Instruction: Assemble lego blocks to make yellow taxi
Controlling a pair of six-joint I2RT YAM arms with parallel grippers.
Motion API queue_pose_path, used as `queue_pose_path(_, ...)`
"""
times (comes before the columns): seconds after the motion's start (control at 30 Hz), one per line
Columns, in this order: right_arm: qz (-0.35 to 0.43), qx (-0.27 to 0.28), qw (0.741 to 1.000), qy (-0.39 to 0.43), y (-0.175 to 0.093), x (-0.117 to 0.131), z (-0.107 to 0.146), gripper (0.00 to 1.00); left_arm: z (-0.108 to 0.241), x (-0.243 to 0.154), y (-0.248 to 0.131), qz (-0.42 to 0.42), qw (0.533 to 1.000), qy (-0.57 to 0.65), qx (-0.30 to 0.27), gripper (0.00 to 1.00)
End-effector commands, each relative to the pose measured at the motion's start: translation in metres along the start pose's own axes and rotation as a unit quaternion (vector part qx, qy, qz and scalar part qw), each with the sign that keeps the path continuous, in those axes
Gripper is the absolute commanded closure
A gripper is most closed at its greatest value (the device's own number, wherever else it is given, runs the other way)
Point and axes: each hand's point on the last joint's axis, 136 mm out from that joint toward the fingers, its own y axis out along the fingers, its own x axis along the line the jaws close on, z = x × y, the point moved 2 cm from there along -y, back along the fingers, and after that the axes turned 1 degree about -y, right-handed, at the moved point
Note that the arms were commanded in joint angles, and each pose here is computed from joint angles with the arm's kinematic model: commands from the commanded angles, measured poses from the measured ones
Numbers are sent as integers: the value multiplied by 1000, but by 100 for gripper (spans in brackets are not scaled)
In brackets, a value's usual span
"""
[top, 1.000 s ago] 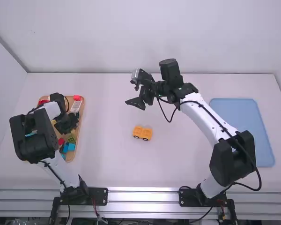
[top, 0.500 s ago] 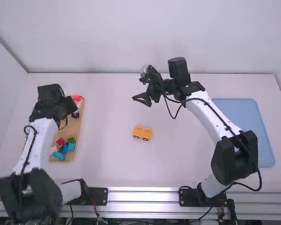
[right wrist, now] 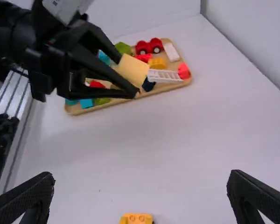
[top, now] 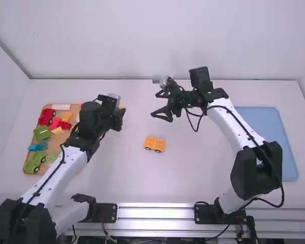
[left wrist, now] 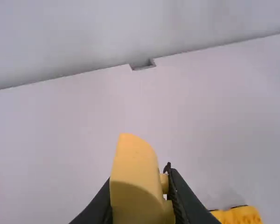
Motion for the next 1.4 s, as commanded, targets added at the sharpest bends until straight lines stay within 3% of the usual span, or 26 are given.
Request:
queue_pose_path(0.0,-15,-24,999,34,-7,-1,19,1,5,-4,7,9,1000,15,5,98)
queue_pose_path(0.13,38,-64,993,94,-7,-25,44,2,7,-14,17,37,998,54,2,98)
queue_pose_path(0.27,73,-109,986,105,-11,-33,37,1,5,-28,24,65,996,67,-7,98)
queue_pose_path(0.4,58,-136,981,122,-14,-28,25,1,5,-42,37,78,992,94,-18,98)
queue_pose_path(0.7,10,-131,983,131,-7,-11,25,0,5,-74,56,68,980,181,-41,98)
queue_pose_path(0.87,18,-122,976,179,-5,-14,32,10,4,-97,57,64,965,249,-56,98)
queue_pose_path(1.37,18,-94,980,176,11,-6,42,23,11,-117,70,77,955,277,-68,98)
